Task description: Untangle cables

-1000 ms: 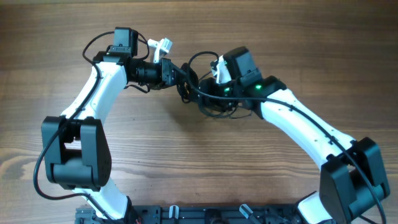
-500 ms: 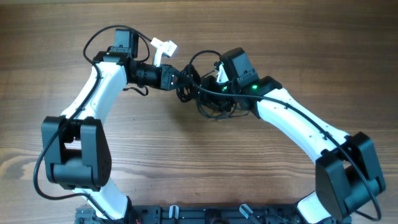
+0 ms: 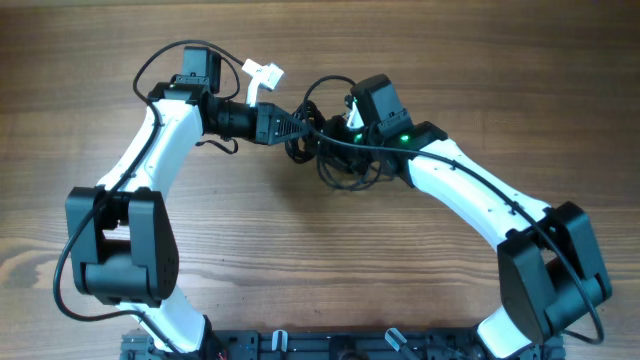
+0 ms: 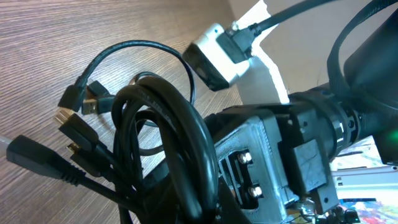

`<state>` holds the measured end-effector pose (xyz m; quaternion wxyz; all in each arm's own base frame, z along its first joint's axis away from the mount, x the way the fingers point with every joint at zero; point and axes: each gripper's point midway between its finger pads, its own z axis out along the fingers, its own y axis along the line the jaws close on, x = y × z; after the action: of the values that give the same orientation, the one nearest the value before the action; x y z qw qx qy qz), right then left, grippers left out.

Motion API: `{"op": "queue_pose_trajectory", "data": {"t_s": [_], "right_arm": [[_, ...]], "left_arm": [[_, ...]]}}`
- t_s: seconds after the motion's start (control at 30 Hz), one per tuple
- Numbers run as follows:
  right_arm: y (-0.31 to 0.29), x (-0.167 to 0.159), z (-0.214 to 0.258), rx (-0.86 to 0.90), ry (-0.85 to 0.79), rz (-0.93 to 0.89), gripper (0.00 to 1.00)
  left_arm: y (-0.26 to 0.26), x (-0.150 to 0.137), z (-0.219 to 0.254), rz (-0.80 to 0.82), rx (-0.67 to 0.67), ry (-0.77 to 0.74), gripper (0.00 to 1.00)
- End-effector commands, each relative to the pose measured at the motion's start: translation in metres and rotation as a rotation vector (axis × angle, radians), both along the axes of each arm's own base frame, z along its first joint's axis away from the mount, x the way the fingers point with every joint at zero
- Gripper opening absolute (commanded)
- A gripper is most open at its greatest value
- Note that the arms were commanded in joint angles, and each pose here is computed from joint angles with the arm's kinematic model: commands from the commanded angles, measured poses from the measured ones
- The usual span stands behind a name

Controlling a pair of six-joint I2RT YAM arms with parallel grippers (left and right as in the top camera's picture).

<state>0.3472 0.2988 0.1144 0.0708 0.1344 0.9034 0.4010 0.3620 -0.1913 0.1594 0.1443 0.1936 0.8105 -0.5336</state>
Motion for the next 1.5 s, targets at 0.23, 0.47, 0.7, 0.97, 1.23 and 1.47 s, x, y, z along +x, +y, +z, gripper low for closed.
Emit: {"op": "queue_pose_trajectory", "data": {"t_s": [0.23, 0.47, 0.7, 0.97, 1.23, 1.47], "right_arm": [[-0.003, 0.008, -0.004, 0.014, 0.02, -0.045, 0.35], [0.006, -0.002, 0.002, 0.083, 0.101, -0.031, 0.2], [0.007, -0.007, 0.002, 0.093, 0.129, -0.022, 0.21], [0.005, -0.015, -0.002, 0.091, 0.195, -0.036, 0.22], [0.003, -0.011, -0.004, 0.071, 0.177, -0.053, 0.2], [-0.001, -0.007, -0.007, 0.039, 0.139, -0.056, 0.18]], "left_arm": [[-0.006, -0.008, 0.019, -0.042, -0.132, 0.005, 0.04], [-0.006, -0.008, 0.018, -0.041, -0.127, 0.005, 0.04], [-0.005, -0.006, 0.014, -0.035, -0.103, 0.002, 0.04], [-0.005, -0.006, 0.015, -0.035, -0.103, 0.003, 0.04], [-0.006, -0.008, 0.019, -0.042, -0.133, 0.007, 0.04], [-0.007, -0.008, 0.019, -0.043, -0.133, 0.007, 0.04]]}}
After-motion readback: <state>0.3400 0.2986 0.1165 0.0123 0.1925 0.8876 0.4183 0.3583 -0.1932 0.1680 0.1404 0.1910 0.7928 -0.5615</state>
